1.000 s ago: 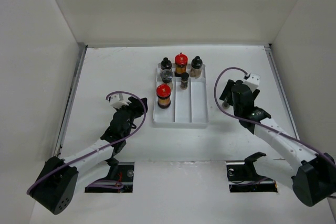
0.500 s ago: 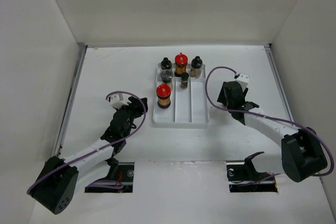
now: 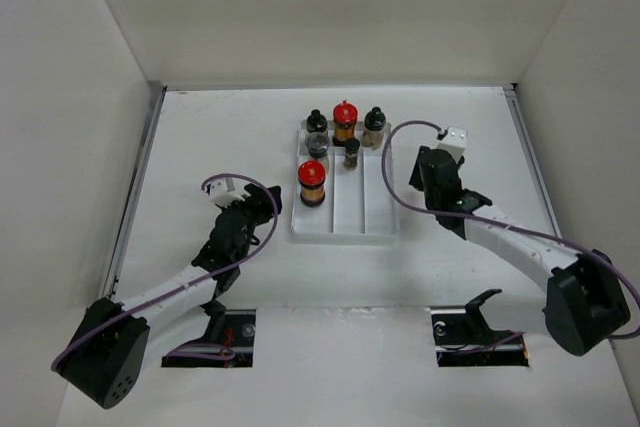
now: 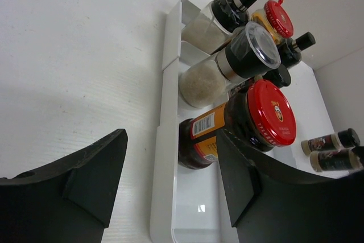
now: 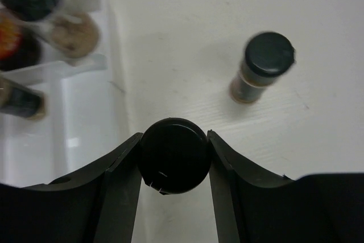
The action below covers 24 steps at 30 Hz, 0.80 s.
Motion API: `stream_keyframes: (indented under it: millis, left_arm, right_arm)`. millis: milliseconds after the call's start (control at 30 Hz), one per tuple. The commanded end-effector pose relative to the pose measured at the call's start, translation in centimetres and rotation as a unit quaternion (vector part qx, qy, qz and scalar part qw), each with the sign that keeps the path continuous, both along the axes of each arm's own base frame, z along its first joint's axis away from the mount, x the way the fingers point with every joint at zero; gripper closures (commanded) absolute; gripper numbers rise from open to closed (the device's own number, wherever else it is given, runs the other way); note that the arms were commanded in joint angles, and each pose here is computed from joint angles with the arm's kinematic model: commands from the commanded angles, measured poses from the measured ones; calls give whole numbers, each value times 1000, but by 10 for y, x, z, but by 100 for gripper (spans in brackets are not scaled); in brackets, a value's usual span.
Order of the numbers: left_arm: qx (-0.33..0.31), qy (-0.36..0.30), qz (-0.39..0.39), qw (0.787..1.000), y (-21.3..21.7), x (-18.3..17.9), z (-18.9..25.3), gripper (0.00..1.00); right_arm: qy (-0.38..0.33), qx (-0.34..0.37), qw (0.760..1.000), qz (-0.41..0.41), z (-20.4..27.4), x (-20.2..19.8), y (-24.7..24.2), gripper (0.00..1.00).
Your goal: Organize the condiment bottles
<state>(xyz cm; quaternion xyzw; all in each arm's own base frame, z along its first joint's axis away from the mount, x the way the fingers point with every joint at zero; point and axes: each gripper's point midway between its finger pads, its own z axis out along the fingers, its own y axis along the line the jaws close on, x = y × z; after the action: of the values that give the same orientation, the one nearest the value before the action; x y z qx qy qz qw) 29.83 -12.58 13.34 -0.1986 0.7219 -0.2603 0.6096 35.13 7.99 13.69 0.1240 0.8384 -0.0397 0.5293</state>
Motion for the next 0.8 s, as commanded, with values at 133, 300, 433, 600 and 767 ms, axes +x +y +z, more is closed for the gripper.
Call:
stream_keyframes:
  millis: [133, 300, 433, 600, 767]
  left_arm:
    - [-21, -26, 0, 999, 0, 1, 15, 38]
    - [-21, -25, 3, 999, 4, 0, 13, 38]
    - [-20, -24, 7, 999, 6, 0, 12, 37]
    - [-23, -26, 4, 999, 5, 0, 14, 37]
    - [-22, -22, 0, 1000, 3, 0, 12, 37]
  right_arm:
    - [-87, 69, 987, 116, 79, 18, 109, 63]
    - [-74, 71, 979, 174, 66, 30, 176, 63]
    - [-57, 58, 979, 187, 49, 39, 200, 63]
    - [-29, 36, 981, 189, 19, 48, 209, 61]
    - [-9, 21, 982, 187, -4, 51, 210, 56]
